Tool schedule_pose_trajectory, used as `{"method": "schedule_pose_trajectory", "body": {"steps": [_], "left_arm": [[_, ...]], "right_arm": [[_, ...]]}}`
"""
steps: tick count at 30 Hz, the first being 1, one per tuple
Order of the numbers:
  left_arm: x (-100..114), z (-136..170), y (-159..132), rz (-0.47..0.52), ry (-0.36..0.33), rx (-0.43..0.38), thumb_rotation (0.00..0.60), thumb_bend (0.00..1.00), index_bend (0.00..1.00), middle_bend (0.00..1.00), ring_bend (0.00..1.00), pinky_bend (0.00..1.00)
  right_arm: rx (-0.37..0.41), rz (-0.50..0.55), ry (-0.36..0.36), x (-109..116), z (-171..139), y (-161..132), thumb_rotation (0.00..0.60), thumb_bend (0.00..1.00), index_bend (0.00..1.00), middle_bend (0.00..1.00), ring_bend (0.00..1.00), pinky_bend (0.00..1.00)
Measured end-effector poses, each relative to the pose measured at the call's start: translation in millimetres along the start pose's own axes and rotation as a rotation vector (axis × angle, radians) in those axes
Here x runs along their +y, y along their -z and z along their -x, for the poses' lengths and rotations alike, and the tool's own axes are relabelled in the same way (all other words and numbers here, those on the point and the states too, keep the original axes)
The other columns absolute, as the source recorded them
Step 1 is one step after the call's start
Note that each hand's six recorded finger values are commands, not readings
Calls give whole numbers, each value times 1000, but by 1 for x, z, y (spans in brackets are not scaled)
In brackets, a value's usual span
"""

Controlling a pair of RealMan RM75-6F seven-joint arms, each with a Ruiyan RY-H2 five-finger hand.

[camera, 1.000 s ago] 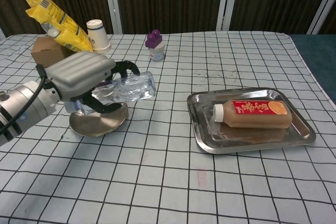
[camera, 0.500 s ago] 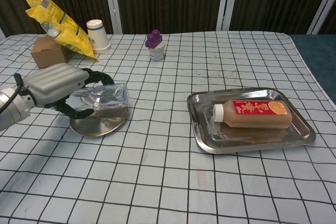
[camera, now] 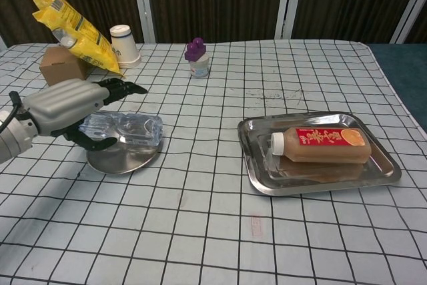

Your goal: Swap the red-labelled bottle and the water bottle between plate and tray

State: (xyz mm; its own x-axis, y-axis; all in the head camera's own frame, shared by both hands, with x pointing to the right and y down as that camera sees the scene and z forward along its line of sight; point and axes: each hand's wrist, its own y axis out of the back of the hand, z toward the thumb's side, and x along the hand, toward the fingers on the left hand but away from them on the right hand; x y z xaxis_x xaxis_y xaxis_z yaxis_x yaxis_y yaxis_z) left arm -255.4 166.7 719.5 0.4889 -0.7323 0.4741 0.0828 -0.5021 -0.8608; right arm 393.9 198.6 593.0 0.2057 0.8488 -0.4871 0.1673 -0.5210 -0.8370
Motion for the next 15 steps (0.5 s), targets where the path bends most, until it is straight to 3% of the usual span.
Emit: {"method": "schedule_pose_trajectory", "body": {"steps": [7,15], "left_arm": [[27,20,1,-5,-93,3,600,361,0,57,39,186],[54,103,33,-13,-204,99,600,367,0,70,32,140]], "right_arm": [[12,-14,-2,-1,-3,-3,600,207,0,6,0,97],[21,-38,8,-1,-10,-8,600,207,0,7,0,93]]}}
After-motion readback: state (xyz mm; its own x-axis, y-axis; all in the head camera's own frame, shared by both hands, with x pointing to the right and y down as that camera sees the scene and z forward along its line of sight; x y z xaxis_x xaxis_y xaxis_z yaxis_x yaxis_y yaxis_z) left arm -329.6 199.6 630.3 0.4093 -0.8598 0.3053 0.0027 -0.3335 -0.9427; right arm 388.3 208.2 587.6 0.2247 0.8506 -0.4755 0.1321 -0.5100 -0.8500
